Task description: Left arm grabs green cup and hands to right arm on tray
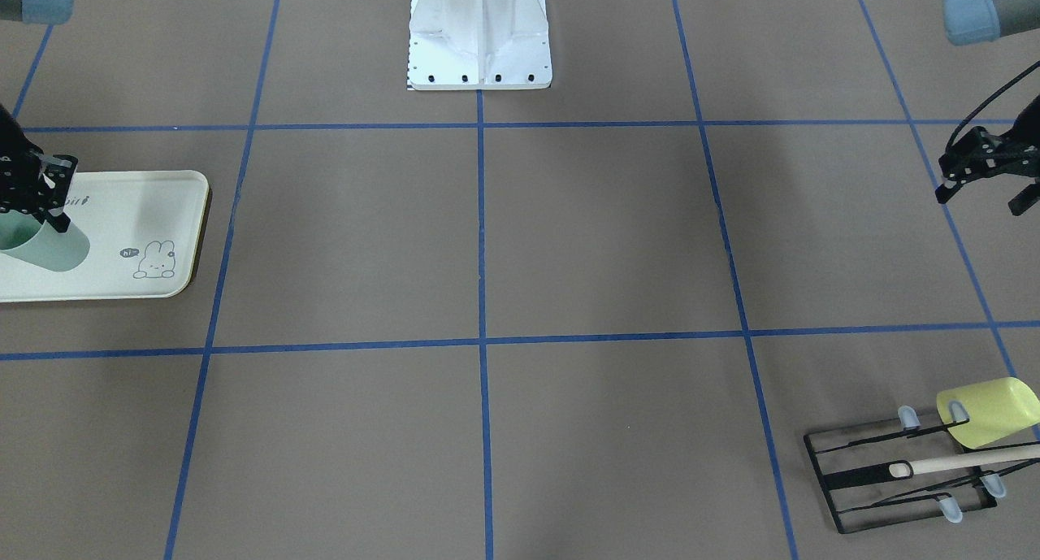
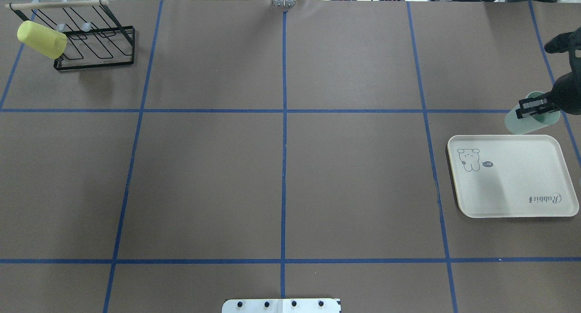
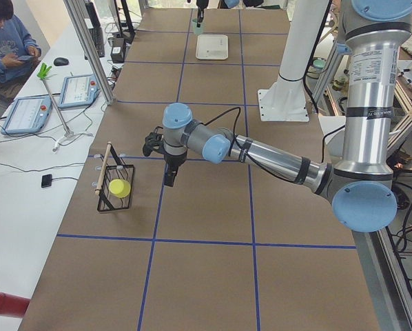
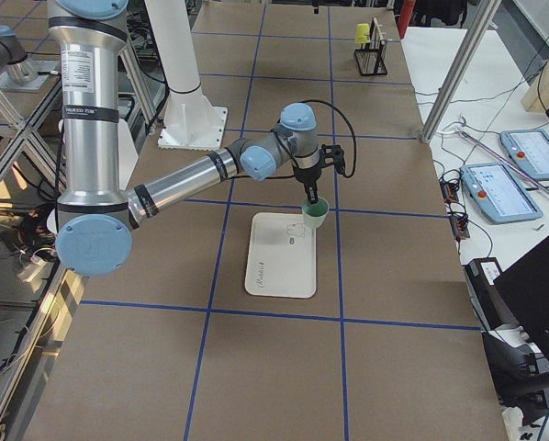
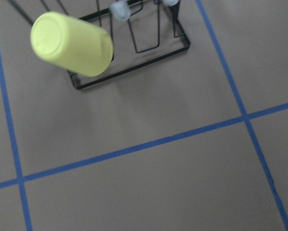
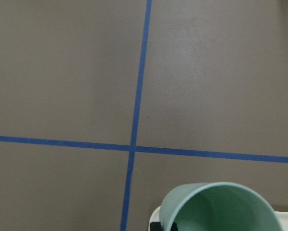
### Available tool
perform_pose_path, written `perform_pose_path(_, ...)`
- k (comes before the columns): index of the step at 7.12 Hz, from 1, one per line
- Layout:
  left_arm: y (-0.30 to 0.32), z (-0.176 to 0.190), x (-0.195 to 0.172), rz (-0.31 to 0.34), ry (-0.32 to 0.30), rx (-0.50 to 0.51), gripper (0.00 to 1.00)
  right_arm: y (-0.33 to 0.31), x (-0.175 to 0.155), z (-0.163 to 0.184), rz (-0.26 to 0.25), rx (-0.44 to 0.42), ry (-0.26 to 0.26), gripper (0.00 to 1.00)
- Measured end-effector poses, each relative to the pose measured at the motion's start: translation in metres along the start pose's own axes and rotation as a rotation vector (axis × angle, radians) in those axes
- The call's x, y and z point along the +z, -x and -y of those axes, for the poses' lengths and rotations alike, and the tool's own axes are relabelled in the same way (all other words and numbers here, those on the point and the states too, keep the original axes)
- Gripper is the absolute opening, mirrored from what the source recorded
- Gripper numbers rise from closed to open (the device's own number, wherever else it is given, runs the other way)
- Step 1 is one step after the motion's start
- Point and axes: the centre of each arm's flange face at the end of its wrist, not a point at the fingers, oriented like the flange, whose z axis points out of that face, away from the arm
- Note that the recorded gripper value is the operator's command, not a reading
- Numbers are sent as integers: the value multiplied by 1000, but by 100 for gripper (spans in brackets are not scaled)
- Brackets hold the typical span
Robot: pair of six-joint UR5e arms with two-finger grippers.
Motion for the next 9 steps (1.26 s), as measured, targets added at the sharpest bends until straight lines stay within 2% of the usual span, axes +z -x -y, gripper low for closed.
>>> perform_pose_path(2,99,-17,14,42,87,18,100,-32,9,-31,-6,-28,9,0)
perform_pose_path(4,164,-40,22,49,166,-11,100,-67,27,-65,8,-36,-4,0)
perform_pose_path(7,184,-55,24,41,204,-25,100,-90,44,-93,7,-5,-19,0)
perform_pose_path(9,185,-57,25,38,207,-27,100,-57,62,-87,-2,37,-32,0)
